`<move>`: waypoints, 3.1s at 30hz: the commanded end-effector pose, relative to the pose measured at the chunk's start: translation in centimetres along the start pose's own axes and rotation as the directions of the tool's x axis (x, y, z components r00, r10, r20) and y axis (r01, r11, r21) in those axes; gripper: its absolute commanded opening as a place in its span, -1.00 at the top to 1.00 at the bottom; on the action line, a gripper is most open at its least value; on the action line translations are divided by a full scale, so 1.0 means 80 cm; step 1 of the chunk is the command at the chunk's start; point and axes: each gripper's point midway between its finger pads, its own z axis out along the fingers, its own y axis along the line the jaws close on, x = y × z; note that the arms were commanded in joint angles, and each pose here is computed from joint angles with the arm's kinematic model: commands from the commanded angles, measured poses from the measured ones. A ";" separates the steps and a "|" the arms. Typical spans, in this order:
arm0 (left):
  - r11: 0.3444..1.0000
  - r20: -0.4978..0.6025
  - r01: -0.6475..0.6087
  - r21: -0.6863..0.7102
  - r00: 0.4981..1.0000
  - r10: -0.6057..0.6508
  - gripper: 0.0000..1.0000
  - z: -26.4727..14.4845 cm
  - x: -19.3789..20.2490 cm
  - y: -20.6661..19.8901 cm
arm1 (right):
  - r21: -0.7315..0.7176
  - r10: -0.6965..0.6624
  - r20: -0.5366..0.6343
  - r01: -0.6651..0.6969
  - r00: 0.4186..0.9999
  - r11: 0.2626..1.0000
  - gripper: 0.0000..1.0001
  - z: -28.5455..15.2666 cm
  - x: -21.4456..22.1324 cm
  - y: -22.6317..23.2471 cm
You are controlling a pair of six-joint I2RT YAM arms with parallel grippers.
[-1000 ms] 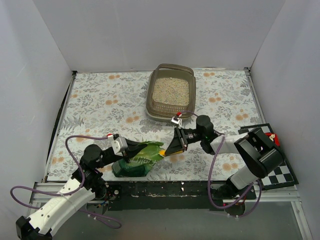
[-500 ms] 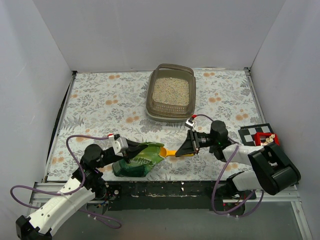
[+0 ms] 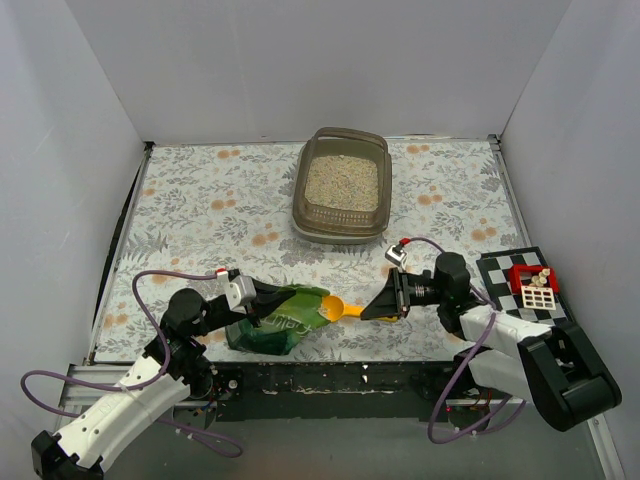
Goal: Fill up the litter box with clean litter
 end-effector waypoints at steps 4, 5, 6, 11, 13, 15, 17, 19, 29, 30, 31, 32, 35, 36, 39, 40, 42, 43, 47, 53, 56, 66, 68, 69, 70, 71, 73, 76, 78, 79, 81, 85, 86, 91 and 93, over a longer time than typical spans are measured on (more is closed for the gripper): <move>1.000 -0.012 -0.009 -0.021 1.000 0.009 1.00 -0.001 0.003 0.005 | -0.006 0.007 0.033 -0.007 0.999 1.000 0.97 -0.011 0.015 0.005; 1.000 -0.013 -0.008 -0.020 1.000 0.008 1.00 -0.001 0.004 0.004 | -0.005 0.011 0.046 -0.011 0.999 1.000 0.97 -0.013 0.016 0.005; 1.000 -0.011 -0.008 -0.021 1.000 0.008 1.00 -0.002 0.003 0.005 | -0.004 0.010 0.059 -0.010 0.998 1.000 0.97 -0.014 0.018 0.005; 1.000 -0.010 -0.011 -0.018 1.000 0.011 1.00 -0.002 0.003 0.004 | -0.003 0.026 0.111 -0.026 0.993 1.000 0.97 -0.019 0.023 0.005; 1.000 -0.010 -0.011 -0.018 1.000 0.011 1.00 -0.002 0.003 0.004 | 0.001 0.030 0.135 -0.030 0.990 1.000 0.97 -0.021 0.021 0.006; 1.000 -0.009 -0.012 -0.017 1.000 0.012 1.00 -0.002 0.003 0.004 | -0.001 0.039 0.159 -0.039 0.986 0.999 0.97 -0.022 0.019 0.007; 1.000 -0.006 -0.014 -0.018 1.000 0.013 1.00 -0.002 0.002 0.004 | 0.001 0.057 0.191 -0.058 0.980 0.998 0.97 -0.023 0.017 0.007; 1.000 -0.006 -0.011 -0.018 1.000 0.010 1.00 -0.002 0.002 0.004 | -0.005 0.060 0.220 -0.060 0.974 0.998 0.97 -0.025 0.014 0.011; 0.996 0.034 -0.035 -0.080 0.999 0.038 1.00 -0.007 -0.013 0.015 | -0.024 0.077 0.317 -0.073 0.945 0.997 0.97 -0.032 0.002 0.032; 0.994 0.042 -0.044 -0.096 0.998 0.048 1.00 -0.009 -0.015 0.017 | -0.024 0.077 0.323 -0.074 0.943 0.997 0.97 -0.032 0.001 0.033; 0.992 0.053 -0.054 -0.118 0.997 0.061 1.00 -0.011 -0.020 0.022 | -0.024 0.078 0.329 -0.074 0.941 0.997 0.97 -0.033 0.000 0.035; 0.988 0.060 -0.062 -0.139 0.996 0.071 1.00 -0.013 -0.023 0.025 | -0.020 0.084 0.335 -0.082 0.938 0.996 0.97 -0.033 -0.001 0.034; 0.978 0.078 -0.081 -0.190 0.992 0.097 1.00 -0.019 -0.031 0.035 | -0.016 0.087 0.356 -0.087 0.930 0.996 0.97 -0.035 -0.005 0.035; 0.975 0.081 -0.083 -0.206 0.991 0.102 1.00 -0.020 -0.033 0.038 | -0.015 0.087 0.363 -0.088 0.928 0.996 0.97 -0.035 -0.007 0.036; 0.971 0.087 -0.088 -0.222 0.990 0.109 1.00 -0.022 -0.035 0.040 | -0.008 0.093 0.392 -0.098 0.915 0.995 0.97 -0.036 -0.014 0.036; 0.972 0.088 -0.085 -0.220 0.990 0.106 1.00 -0.022 -0.035 0.040 | -0.005 0.095 0.405 -0.102 0.909 0.995 0.97 -0.037 -0.018 0.036; 0.972 0.086 -0.083 -0.218 0.991 0.103 1.00 -0.022 -0.034 0.040 | -0.014 0.083 0.444 -0.085 0.892 0.996 0.97 -0.040 -0.028 0.047; 0.972 0.086 -0.083 -0.220 0.991 0.104 1.00 -0.022 -0.035 0.040 | -0.016 0.076 0.463 -0.078 0.883 0.997 0.97 -0.041 -0.033 0.051; 0.971 0.080 -0.080 -0.225 0.992 0.100 1.00 -0.021 -0.033 0.042 | -0.017 0.059 0.506 -0.058 0.860 0.998 0.97 -0.044 -0.051 0.067; 0.973 0.079 -0.075 -0.220 0.992 0.094 1.00 -0.020 -0.032 0.041 | -0.020 0.031 0.593 -0.023 0.804 1.000 0.97 -0.051 -0.091 0.091; 0.974 0.079 -0.075 -0.214 0.992 0.094 1.00 -0.019 -0.031 0.040 | -0.023 0.009 0.645 0.008 0.764 1.000 0.97 -0.055 -0.116 0.105; 0.976 0.084 -0.073 -0.207 0.992 0.092 1.00 -0.018 -0.032 0.038 | 0.113 -0.109 0.797 0.030 0.594 0.993 0.97 -0.065 -0.237 0.095; 0.975 0.085 -0.074 -0.210 0.992 0.093 1.00 -0.019 -0.032 0.039 | 0.180 -0.159 0.811 0.019 0.562 0.983 0.97 -0.068 -0.266 0.082; 0.975 0.085 -0.073 -0.211 0.992 0.093 1.00 -0.019 -0.033 0.039 | 0.208 -0.180 0.810 0.014 0.558 0.978 0.97 -0.067 -0.281 0.076; 0.975 0.085 -0.068 -0.214 0.993 0.088 1.00 -0.019 -0.032 0.040 | 0.234 -0.197 0.810 0.003 0.552 0.972 0.97 -0.066 -0.294 0.068; 0.975 0.087 -0.063 -0.215 0.993 0.084 1.00 -0.019 -0.032 0.040 | 0.255 -0.213 0.812 -0.002 0.544 0.967 0.97 -0.066 -0.305 0.061; 0.975 0.089 -0.061 -0.215 0.993 0.082 1.00 -0.018 -0.032 0.040 | 0.335 -0.276 0.798 -0.014 0.536 0.942 0.97 -0.067 -0.328 0.044; 0.973 0.086 -0.059 -0.222 0.993 0.080 1.00 -0.019 -0.032 0.042 | 0.491 -0.386 0.735 -0.044 0.557 0.870 0.97 -0.067 -0.364 0.018; 0.973 0.083 -0.060 -0.223 0.993 0.080 1.00 -0.018 -0.030 0.042 | 0.600 -0.454 0.672 -0.071 0.585 0.797 0.97 -0.070 -0.386 0.009; 0.972 0.084 -0.063 -0.227 0.993 0.084 1.00 -0.019 -0.031 0.043 | 0.642 -0.474 0.647 -0.091 0.597 0.761 0.97 -0.074 -0.394 -0.002; 0.972 0.084 -0.061 -0.226 0.993 0.082 1.00 -0.018 -0.031 0.043 | 0.729 -0.525 0.579 -0.107 0.624 0.676 0.97 -0.081 -0.407 -0.012; 0.972 0.081 -0.064 -0.227 0.993 0.084 1.00 -0.018 -0.029 0.044 | 0.861 -0.607 0.430 -0.102 0.668 0.498 0.97 -0.093 -0.430 -0.028; 0.972 0.081 -0.062 -0.225 0.993 0.082 1.00 -0.017 -0.029 0.044 | 0.884 -0.619 0.396 -0.099 0.678 0.458 0.97 -0.095 -0.434 -0.030; 0.971 0.075 -0.060 -0.233 0.994 0.079 1.00 -0.017 -0.028 0.046 | 0.970 -0.710 0.188 -0.014 0.678 0.242 0.97 -0.093 -0.446 -0.031; 0.970 0.071 -0.057 -0.237 0.995 0.076 1.00 -0.017 -0.027 0.047 | 0.987 -0.736 0.096 0.035 0.670 0.160 0.97 -0.084 -0.449 -0.024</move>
